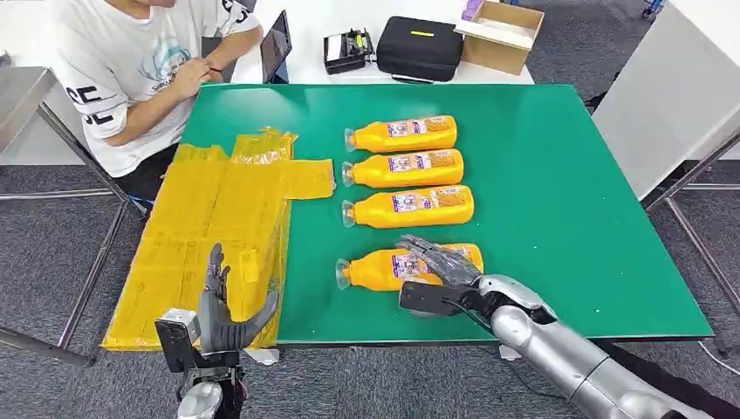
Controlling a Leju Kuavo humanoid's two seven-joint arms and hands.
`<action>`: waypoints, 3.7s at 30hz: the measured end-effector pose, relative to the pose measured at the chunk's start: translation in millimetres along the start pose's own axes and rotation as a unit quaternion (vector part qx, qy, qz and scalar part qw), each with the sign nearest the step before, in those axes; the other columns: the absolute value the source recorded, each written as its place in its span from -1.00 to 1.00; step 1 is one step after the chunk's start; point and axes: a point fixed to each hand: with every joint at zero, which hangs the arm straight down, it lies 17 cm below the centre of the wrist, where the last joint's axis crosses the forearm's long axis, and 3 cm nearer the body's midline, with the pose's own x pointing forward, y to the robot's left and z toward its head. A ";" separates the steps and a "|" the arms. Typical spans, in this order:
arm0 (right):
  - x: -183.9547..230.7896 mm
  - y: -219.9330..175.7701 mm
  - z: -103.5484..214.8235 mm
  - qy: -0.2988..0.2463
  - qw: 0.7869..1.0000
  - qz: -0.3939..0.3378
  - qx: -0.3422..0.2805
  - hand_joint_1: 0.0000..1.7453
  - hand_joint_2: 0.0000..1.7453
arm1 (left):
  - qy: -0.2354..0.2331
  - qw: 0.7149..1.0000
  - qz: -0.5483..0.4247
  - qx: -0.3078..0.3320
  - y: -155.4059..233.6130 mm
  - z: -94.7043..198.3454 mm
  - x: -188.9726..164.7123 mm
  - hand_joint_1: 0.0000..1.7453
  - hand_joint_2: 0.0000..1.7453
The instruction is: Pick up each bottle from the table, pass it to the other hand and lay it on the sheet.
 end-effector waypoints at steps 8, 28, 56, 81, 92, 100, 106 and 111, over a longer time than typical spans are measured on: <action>0.7 1.1 2.0 -0.001 1.000 0.001 0.001 -1.00 1.00 | 0.000 1.000 0.000 0.001 1.0 -0.1 -0.1 -1.00 1.00; -43.6 9.6 20.6 0.084 0.994 0.046 -0.043 -1.00 1.00 | 0.018 1.000 0.001 0.003 2.0 5.1 -7.8 -1.00 1.00; -78.9 18.6 37.2 0.141 0.989 0.050 0.005 0.74 1.00 | 0.041 0.999 0.005 -0.009 -4.6 10.6 -20.7 -1.00 1.00; -114.5 -7.6 65.8 0.161 0.983 0.069 0.059 1.00 1.00 | 0.060 0.997 0.045 -0.013 -12.6 10.2 -34.4 -1.00 1.00; 25.4 -72.1 -0.8 -0.016 0.970 0.006 -0.241 1.00 1.00 | 0.051 0.998 0.042 -0.003 -6.2 18.2 -28.5 -1.00 1.00; 125.5 -172.5 49.0 -0.152 0.856 -0.065 -0.490 1.00 1.00 | 0.030 0.998 0.048 0.013 2.3 20.0 -13.5 -1.00 1.00; 131.3 -189.3 84.2 -0.157 0.805 -0.095 -0.565 1.00 1.00 | 0.011 0.997 0.074 0.019 5.5 14.8 5.2 -1.00 1.00; 131.8 -189.1 93.6 -0.170 0.787 -0.116 -0.581 1.00 1.00 | 0.007 0.991 0.132 -0.016 -10.7 13.6 19.5 -1.00 1.00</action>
